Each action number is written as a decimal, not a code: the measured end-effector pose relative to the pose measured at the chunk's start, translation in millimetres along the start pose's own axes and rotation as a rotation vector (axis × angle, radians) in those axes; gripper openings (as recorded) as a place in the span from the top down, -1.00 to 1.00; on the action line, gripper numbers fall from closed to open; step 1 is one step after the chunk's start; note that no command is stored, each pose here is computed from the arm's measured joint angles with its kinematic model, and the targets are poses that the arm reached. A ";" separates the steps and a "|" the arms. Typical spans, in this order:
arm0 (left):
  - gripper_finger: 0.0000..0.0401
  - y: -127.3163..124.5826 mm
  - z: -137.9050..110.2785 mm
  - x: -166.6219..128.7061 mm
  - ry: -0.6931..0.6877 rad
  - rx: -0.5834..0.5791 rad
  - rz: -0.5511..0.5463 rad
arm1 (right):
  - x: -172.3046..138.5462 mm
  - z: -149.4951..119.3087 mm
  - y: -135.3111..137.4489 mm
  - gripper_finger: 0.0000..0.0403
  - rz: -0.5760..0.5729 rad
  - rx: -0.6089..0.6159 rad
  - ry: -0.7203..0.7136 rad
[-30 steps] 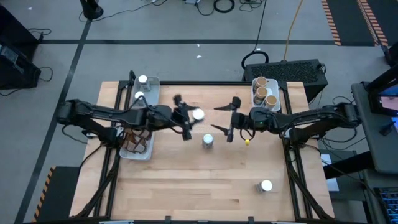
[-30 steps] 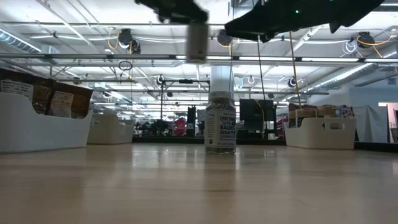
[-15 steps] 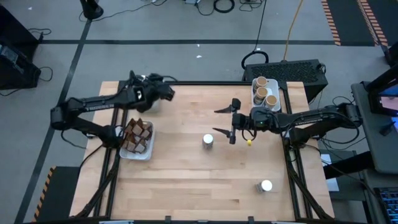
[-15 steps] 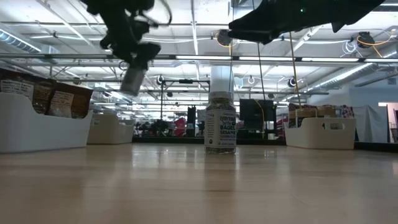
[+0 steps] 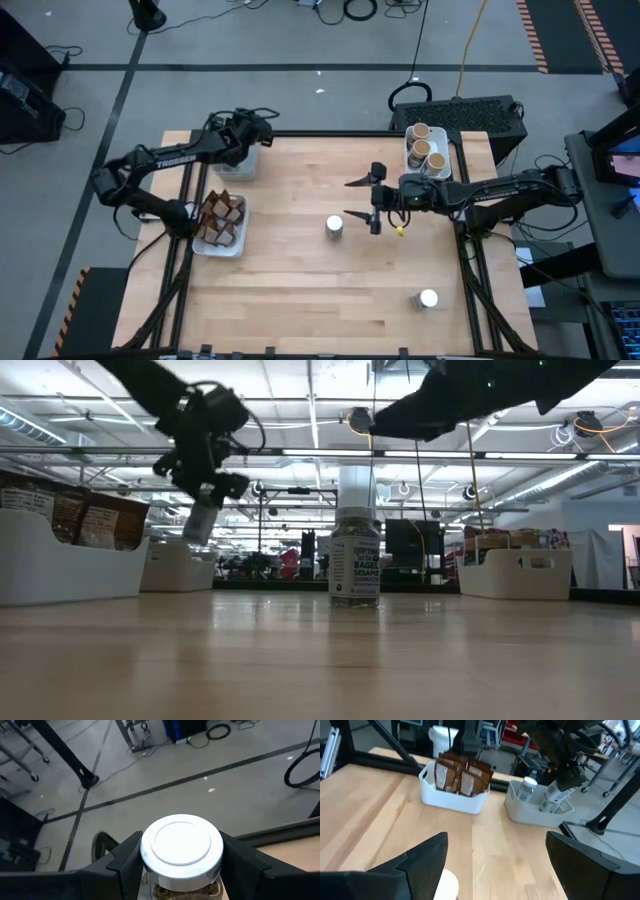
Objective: Sort spices by type
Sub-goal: Put the white seasoning bottle into the gray bin
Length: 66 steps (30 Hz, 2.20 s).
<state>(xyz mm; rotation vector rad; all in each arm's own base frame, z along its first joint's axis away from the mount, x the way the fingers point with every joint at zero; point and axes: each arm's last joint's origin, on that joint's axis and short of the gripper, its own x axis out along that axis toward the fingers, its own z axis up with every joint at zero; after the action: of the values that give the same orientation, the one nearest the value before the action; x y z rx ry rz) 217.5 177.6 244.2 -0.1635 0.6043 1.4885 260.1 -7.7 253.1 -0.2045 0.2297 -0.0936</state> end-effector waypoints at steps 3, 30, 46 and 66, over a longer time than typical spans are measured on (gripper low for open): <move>-0.05 3.1 -11.2 10.6 -0.014 -0.039 0.011 | 0.0 -2.9 0.6 -0.59 0.006 0.000 0.030; -0.05 -10.4 -61.4 69.2 -0.020 -0.044 0.012 | 0.0 0.5 0.0 -0.59 -0.001 0.003 -0.005; -0.49 -11.9 -55.6 59.2 -0.051 -0.001 -0.013 | 0.0 -0.7 0.3 -0.59 0.001 0.015 0.007; -0.50 -11.9 -10.0 -95.5 -0.383 -0.001 -0.939 | -50.7 19.0 3.6 -0.59 0.052 0.114 0.004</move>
<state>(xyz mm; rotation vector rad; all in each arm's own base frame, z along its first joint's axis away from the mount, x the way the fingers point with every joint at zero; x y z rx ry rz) 229.4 87.6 277.7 -0.1298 0.1550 0.5788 215.7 5.3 281.4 -0.0846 0.2330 -0.0553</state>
